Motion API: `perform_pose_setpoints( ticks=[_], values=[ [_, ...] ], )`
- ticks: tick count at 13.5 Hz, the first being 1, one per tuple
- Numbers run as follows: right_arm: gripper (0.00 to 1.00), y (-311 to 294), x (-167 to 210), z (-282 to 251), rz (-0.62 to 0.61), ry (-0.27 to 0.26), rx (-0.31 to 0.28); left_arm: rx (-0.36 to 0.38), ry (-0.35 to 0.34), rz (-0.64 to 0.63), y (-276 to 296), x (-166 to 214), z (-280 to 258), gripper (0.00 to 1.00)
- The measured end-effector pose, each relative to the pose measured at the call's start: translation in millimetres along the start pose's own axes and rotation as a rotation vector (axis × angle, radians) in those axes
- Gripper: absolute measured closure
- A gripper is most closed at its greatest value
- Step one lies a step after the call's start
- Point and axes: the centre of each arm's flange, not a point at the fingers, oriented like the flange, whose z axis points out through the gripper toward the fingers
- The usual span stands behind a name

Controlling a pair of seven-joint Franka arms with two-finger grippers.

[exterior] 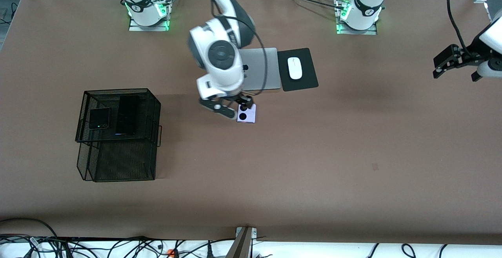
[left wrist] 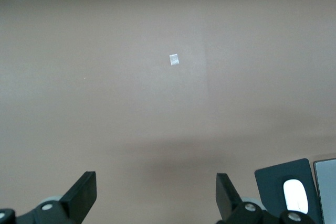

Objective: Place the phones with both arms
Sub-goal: 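Lower and close the right gripper on the white flip phone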

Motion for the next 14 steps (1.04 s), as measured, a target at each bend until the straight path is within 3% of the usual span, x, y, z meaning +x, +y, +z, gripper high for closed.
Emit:
perform_pose_setpoints(
  ticks=[7,11,14],
  values=[
    [0.0,-20.8,-28.4,80.7,-0.033,0.04,-0.044,0.001,-0.055,-0.072,0.9,-7.1,5.1,0.0],
    [0.0,-18.3,-25.3,91.4,-0.236,0.052,-0.053,0.0,-0.06,-0.089,-18.4,-6.8,8.4,0.0],
    [0.0,-12.9,-18.5,105.2,-0.328,0.079,-0.025,0.0,-0.055,-0.096,-25.4,-6.1,6.7,0.0]
  ],
)
